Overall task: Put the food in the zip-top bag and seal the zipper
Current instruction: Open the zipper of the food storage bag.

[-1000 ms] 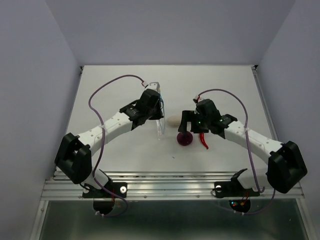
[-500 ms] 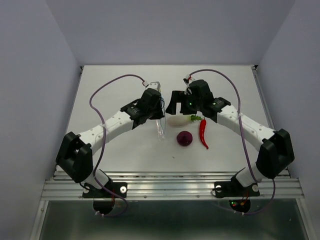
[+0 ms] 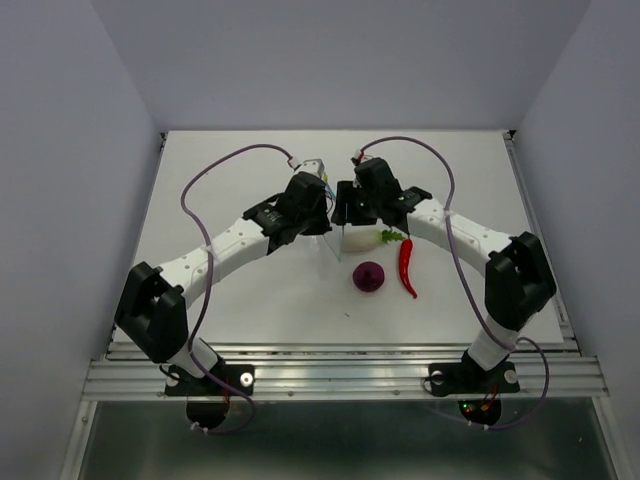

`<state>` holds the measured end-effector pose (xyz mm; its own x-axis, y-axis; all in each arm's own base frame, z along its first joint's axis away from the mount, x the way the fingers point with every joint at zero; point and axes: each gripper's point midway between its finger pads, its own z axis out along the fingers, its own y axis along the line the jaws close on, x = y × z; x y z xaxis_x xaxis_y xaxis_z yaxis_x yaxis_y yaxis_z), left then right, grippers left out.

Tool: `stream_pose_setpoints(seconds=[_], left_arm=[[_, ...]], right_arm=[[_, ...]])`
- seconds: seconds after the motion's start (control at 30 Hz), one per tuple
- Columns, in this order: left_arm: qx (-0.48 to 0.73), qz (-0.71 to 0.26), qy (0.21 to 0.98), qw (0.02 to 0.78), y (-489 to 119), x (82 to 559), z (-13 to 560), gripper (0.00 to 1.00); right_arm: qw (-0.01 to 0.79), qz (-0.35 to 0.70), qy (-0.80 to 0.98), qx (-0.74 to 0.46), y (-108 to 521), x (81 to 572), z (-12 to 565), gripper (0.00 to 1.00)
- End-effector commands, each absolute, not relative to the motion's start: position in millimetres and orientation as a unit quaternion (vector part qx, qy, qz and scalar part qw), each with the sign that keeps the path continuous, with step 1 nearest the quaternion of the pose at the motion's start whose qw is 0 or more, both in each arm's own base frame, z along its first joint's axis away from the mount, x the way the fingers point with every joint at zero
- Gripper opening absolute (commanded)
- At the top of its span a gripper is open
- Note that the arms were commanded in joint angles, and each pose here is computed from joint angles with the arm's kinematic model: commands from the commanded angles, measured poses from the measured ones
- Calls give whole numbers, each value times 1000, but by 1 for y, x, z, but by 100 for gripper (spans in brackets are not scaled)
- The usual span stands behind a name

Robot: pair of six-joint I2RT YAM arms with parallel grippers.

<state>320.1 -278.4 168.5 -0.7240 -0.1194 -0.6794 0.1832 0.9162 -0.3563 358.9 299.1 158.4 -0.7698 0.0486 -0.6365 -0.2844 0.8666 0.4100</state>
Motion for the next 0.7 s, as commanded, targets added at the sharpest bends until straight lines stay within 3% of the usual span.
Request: stream_pose_setpoints(seconds=[0.0,0.33,0.43,0.53,0.67], left_arm=[[20,-216,888,406,-285,330,204,0],[23,-207,882,423,-289,344,229,0],[13,-197,876,440,-281,346,249,0],[-13,-148,875,461,-257,349,261,0],[-67,-59,880,467,-206,343,261,0]], right_arm=[[350,207,912,-58,300,373,151,51],[320,272,902,-102,343,376,153,35],[334,219,913,-85,328,388,144,24],[354,122,926,-57,293,399,133,22],[334,68,940,-20,242,403,115,21]])
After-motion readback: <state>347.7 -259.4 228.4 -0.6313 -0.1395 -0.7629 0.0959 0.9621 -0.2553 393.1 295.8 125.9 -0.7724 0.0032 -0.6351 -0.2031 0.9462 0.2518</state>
